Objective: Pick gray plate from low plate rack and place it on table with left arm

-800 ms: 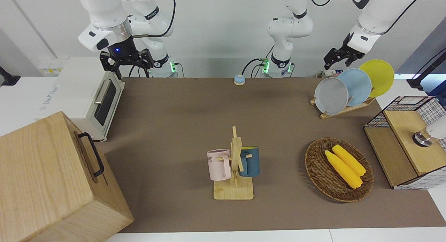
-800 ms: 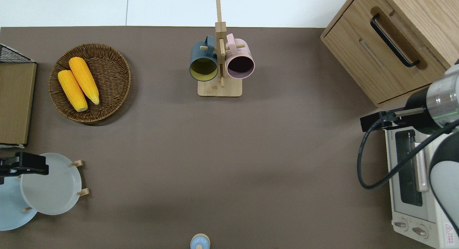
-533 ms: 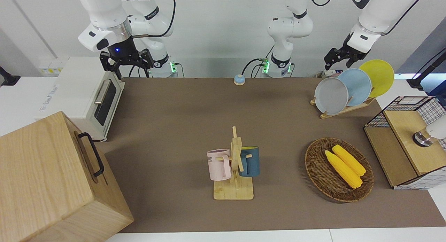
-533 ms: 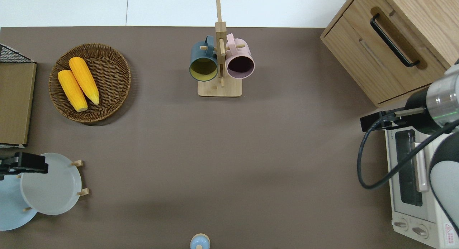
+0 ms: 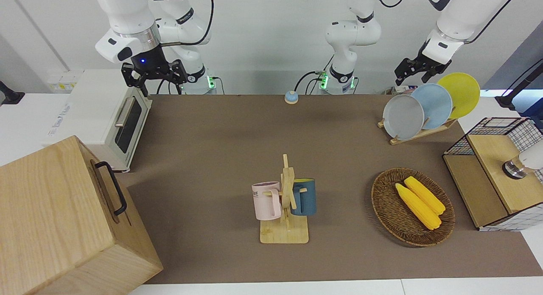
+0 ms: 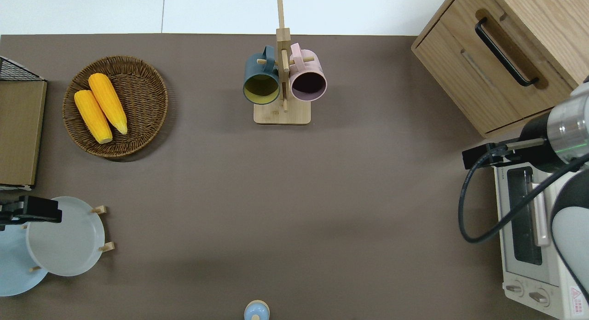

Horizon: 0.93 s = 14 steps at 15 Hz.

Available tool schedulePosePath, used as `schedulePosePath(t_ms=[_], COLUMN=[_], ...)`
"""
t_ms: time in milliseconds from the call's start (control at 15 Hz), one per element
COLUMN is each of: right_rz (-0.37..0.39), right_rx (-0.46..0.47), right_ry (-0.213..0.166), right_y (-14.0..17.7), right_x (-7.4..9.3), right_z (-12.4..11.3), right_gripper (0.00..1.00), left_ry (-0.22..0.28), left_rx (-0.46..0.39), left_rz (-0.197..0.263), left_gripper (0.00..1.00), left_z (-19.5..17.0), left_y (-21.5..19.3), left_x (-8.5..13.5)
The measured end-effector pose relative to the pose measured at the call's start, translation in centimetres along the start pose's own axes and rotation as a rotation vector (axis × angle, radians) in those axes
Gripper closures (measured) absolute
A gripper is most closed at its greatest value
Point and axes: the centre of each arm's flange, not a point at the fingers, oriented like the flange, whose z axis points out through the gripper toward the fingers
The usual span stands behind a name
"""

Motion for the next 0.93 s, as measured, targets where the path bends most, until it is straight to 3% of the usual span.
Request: schedulePosePath(t_ms=[933], right_rz=[0.000], right_rx=[0.000], right_ry=[0.000], right_y=[0.00], right_x=[0.00], right_z=[0.00], right_gripper=[0.01], left_ry=[0.013], left_rx=[0.014], left_rz=[-0.011], left_gripper=[0.04], left_z=[0.12], left_y=[-0.83], left_x=[0.19])
